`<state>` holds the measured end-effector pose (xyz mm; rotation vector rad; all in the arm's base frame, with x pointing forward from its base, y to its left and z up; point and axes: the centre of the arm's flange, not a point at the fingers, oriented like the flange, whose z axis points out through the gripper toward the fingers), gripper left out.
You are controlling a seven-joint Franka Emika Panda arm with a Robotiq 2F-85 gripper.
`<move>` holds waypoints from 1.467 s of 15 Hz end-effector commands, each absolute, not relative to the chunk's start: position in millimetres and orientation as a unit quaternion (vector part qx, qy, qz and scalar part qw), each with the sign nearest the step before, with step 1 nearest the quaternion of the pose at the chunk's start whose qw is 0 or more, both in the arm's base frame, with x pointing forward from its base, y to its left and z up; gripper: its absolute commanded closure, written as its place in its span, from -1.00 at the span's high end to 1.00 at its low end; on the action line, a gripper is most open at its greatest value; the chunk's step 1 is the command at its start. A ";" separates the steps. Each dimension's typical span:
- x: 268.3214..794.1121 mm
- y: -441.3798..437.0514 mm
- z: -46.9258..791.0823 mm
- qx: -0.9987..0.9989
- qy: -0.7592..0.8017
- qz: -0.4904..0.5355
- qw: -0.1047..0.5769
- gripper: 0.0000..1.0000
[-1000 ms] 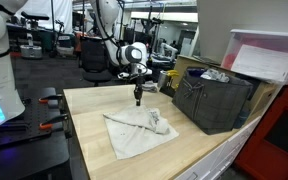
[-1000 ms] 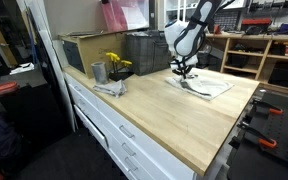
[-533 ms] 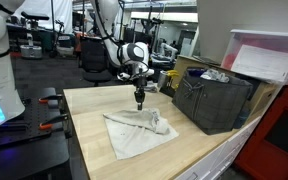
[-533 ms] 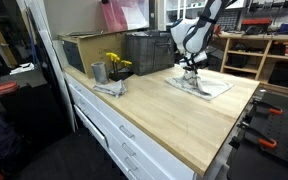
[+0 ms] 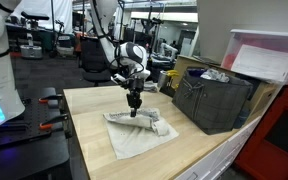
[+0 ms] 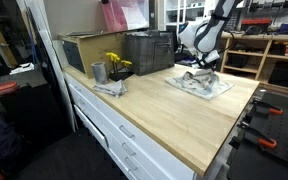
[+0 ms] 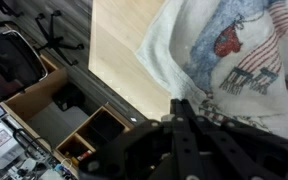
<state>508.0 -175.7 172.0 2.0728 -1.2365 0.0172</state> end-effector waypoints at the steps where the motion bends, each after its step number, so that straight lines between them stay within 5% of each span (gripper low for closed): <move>1: 475.8 -189.8 182.9 0.776 -0.497 0.004 0.389 -0.99; 9: 455.6 -203.6 177.4 0.750 -0.505 -0.002 0.428 -0.99; 10: 455.0 -202.7 176.9 0.747 -0.508 -0.001 0.429 -0.56; 20: 474.0 -160.7 187.7 0.773 -0.494 0.019 0.397 0.87; 22: 482.5 -146.4 192.7 0.792 -0.492 0.018 0.361 1.00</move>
